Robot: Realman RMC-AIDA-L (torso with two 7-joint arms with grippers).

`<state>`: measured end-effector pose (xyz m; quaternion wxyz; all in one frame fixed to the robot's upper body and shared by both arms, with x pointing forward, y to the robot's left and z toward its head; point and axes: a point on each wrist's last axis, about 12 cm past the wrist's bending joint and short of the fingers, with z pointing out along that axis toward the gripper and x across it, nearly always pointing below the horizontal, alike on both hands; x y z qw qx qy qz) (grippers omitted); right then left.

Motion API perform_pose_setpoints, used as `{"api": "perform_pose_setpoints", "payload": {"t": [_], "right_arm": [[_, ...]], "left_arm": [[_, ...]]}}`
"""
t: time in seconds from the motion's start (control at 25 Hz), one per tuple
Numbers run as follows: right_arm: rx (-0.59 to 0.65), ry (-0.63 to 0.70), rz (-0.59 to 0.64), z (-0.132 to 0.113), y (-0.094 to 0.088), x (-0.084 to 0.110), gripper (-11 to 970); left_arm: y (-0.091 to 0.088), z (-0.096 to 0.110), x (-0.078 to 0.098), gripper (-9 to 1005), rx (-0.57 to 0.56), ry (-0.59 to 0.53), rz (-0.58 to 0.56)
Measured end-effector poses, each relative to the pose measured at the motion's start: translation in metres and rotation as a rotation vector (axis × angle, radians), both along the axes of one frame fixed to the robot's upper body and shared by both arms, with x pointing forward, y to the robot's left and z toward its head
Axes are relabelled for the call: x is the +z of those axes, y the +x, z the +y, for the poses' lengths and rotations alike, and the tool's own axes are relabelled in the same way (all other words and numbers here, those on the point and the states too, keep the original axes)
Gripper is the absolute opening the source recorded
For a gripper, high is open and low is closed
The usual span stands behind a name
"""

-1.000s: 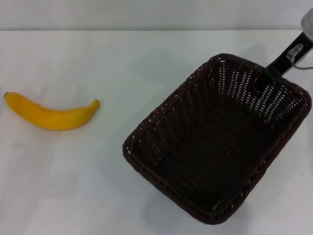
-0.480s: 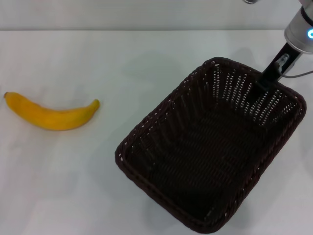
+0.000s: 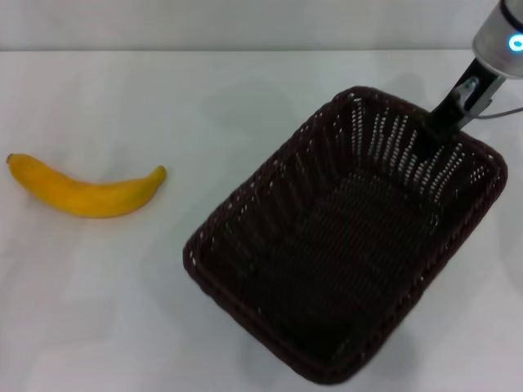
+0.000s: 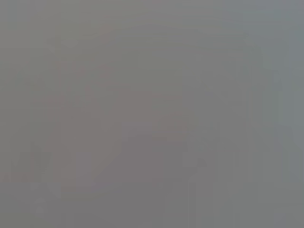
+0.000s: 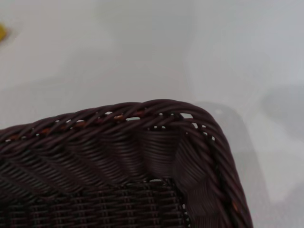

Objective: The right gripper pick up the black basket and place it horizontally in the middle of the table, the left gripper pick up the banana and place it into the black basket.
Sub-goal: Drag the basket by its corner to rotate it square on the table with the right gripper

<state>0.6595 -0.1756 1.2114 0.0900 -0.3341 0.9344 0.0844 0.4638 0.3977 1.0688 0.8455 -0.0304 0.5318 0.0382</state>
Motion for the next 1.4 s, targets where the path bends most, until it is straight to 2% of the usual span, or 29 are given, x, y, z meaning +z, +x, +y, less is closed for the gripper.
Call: {"api": "perform_pose_setpoints", "payload": {"t": [0.16, 0.36, 0.44, 0.76, 0.92, 1.2, 1.4], "right_arm": [[-0.124, 0.032, 0.007, -0.011, 0.003, 0.004, 152], [-0.346, 0.153, 0.049, -0.041, 0.003, 0.002, 151], [-0.398, 0.156, 0.071, -0.051, -0.003, -0.001, 150], [-0.577, 0.204, 0.12, -0.082, -0.042, -0.011, 145], [-0.607, 0.262, 0.14, -0.082, -0.054, -0.021, 134], [-0.664, 0.285, 0.084, -0.082, -0.061, -0.012, 132], [-0.659, 0.258, 0.104, -0.079, -0.062, -0.016, 131]], "left_arm": [[-0.005, 0.011, 0.005, 881, 0.054, -0.011, -0.034], [-0.007, 0.018, 0.008, 881, 0.098, -0.019, -0.058], [-0.005, 0.02, 0.01, 881, 0.115, -0.027, -0.066], [0.013, 0.021, 0.017, 882, 0.115, -0.035, -0.068], [0.024, 0.021, 0.021, 882, 0.107, -0.035, -0.07], [0.04, 0.021, 0.027, 881, 0.099, -0.039, -0.06], [0.047, 0.022, 0.029, 881, 0.098, -0.041, -0.051]]}}
